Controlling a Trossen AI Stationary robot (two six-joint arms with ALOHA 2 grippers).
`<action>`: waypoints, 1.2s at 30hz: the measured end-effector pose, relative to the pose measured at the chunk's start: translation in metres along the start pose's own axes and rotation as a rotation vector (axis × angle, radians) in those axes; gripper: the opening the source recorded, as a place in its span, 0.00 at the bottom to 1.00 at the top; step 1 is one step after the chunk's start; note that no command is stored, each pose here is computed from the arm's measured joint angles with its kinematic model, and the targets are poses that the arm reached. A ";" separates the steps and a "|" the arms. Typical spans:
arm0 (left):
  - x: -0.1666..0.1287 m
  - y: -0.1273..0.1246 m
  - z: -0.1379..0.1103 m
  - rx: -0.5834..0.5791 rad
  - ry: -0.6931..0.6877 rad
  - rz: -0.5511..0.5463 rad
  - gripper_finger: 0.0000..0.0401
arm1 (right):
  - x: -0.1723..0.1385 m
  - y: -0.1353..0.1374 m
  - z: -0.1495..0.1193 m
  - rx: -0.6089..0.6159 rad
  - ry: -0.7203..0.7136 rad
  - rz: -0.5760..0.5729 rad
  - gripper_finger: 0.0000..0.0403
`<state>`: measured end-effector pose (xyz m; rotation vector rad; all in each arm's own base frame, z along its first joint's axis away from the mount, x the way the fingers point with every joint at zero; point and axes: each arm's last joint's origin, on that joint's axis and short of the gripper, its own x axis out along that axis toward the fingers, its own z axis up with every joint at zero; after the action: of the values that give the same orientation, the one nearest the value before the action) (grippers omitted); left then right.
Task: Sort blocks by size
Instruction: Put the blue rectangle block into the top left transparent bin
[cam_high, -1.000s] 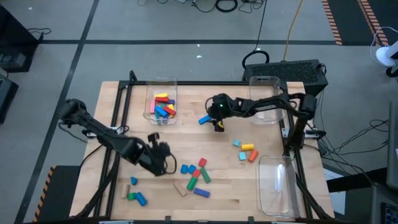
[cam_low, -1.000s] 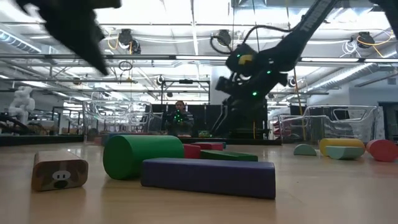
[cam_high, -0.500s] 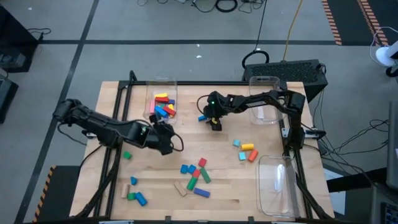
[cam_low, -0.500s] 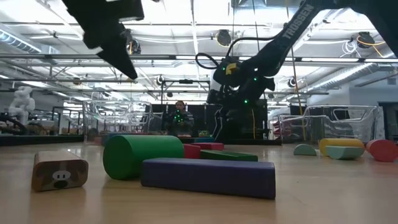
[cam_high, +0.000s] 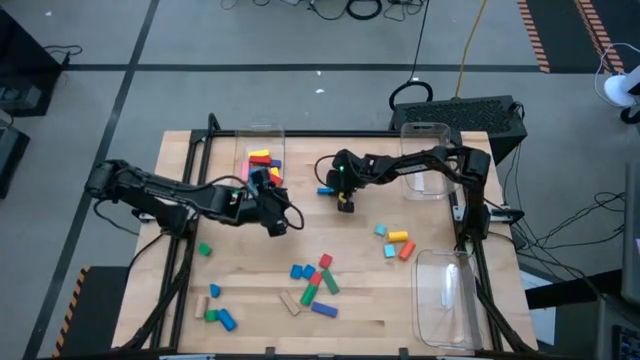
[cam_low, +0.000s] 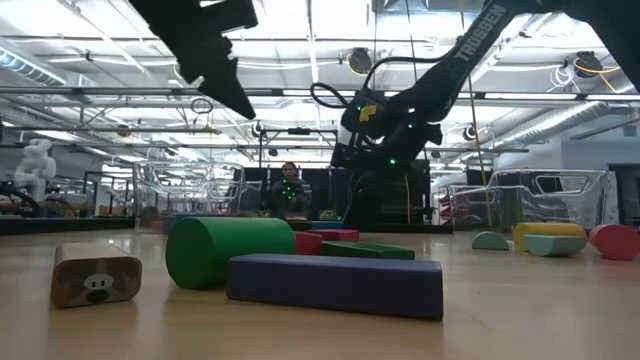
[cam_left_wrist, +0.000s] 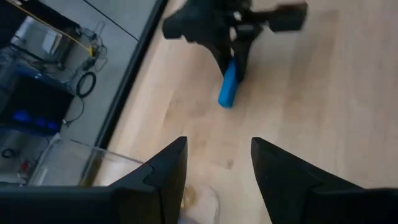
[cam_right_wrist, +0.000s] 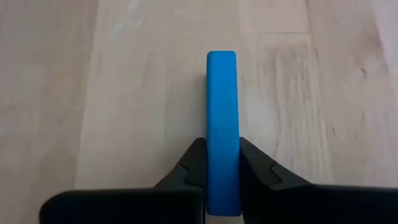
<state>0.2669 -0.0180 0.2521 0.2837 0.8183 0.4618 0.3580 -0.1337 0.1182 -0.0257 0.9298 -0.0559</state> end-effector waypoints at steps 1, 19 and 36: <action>0.001 0.002 0.001 0.003 -0.006 0.005 0.45 | 0.001 0.002 0.002 0.003 -0.004 -0.021 0.08; 0.018 0.022 0.001 0.138 -0.001 -0.060 0.45 | -0.020 0.084 0.055 -0.155 -0.254 -0.353 0.08; 0.020 0.021 0.004 0.151 -0.061 -0.151 0.45 | -0.046 0.113 0.077 -0.261 -0.406 -0.407 0.08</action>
<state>0.2754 0.0097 0.2505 0.3708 0.8100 0.2489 0.3962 -0.0185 0.1954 -0.4533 0.5091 -0.2957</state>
